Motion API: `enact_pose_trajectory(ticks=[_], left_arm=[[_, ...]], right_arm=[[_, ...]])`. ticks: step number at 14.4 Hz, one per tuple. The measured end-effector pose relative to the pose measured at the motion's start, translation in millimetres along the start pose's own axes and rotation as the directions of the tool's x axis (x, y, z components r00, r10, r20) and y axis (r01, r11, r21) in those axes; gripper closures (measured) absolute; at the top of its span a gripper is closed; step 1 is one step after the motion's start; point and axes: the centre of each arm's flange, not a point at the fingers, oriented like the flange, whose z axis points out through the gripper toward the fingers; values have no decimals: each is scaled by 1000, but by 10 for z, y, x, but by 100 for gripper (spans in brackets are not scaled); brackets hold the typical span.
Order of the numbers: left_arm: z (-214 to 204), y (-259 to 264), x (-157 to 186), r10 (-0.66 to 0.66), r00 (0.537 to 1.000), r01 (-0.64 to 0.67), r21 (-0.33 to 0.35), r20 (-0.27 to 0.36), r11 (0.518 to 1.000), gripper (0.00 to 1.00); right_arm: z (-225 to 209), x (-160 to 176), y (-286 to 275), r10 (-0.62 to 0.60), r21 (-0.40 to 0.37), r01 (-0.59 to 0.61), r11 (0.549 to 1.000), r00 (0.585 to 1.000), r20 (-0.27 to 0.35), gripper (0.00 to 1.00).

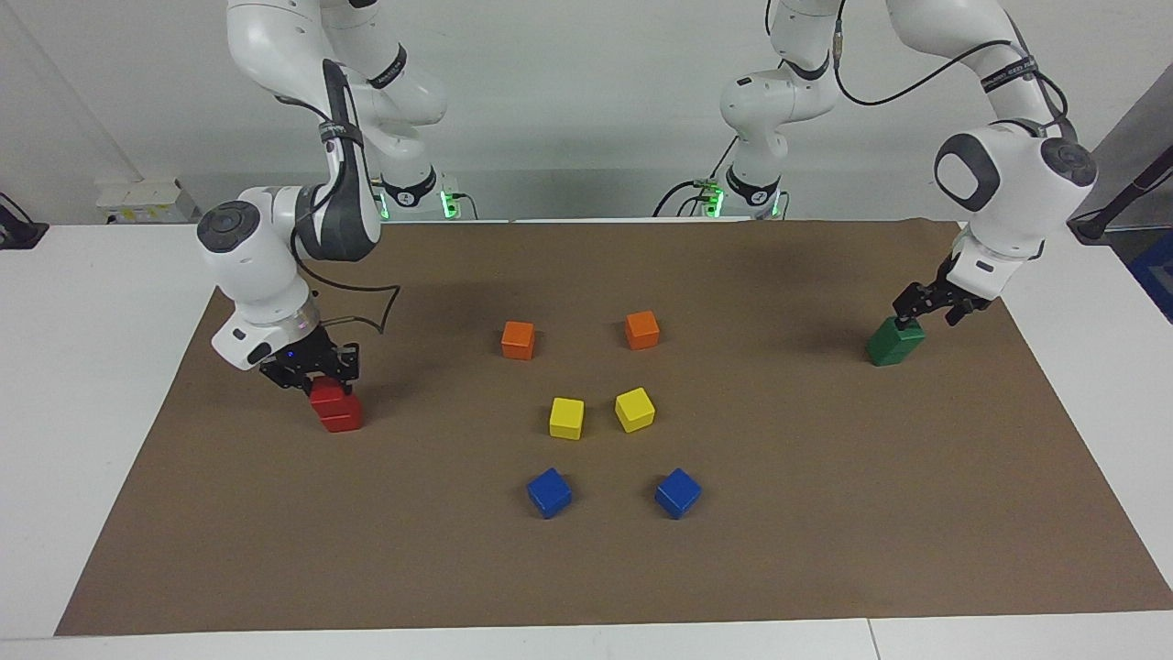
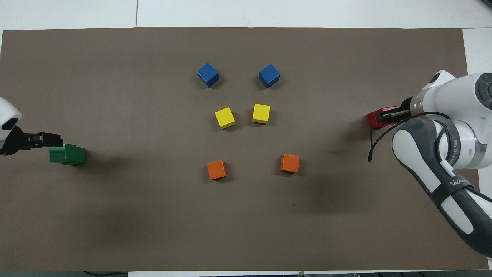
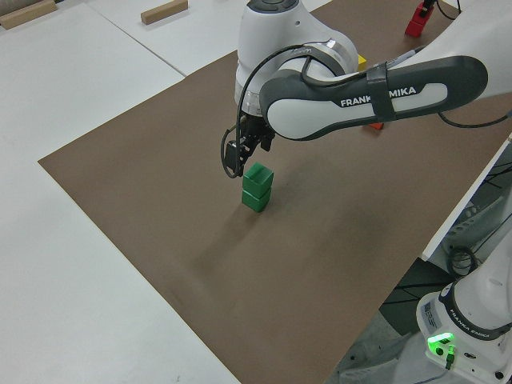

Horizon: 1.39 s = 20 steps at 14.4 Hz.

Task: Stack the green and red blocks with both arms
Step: 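Withdraw the left gripper while the right gripper sets red onto the red block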

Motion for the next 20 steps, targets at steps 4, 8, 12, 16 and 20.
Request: enact_pose_trajectory(ticks=[4, 8, 12, 16, 20], left_arm=[[-724, 207, 137, 41, 999, -41, 3, -24, 999, 0], [-1347, 435, 52, 77, 997, -77, 3, -31, 997, 0], [-1723, 732, 33, 62, 997, -62, -3, -38, 998, 0], [-1956, 787, -54, 28, 1000, -28, -17, 10, 999, 0], [-1937, 789, -47, 15, 1000, -14, -18, 21, 1000, 0]], right_arm=[[8, -9, 22, 4, 0, -4, 1000, 1000, 2, 46], [8, -10, 22, 4, 0, -4, 1000, 1000, 2, 46], [-9, 17, 24, 4, -5, -4, 1000, 1000, -27, 46], [-2, 14, 22, 3, -5, -3, 1000, 1000, -29, 44], [-1, 15, 12, 2, -4, -2, 1000, 1000, -29, 30]])
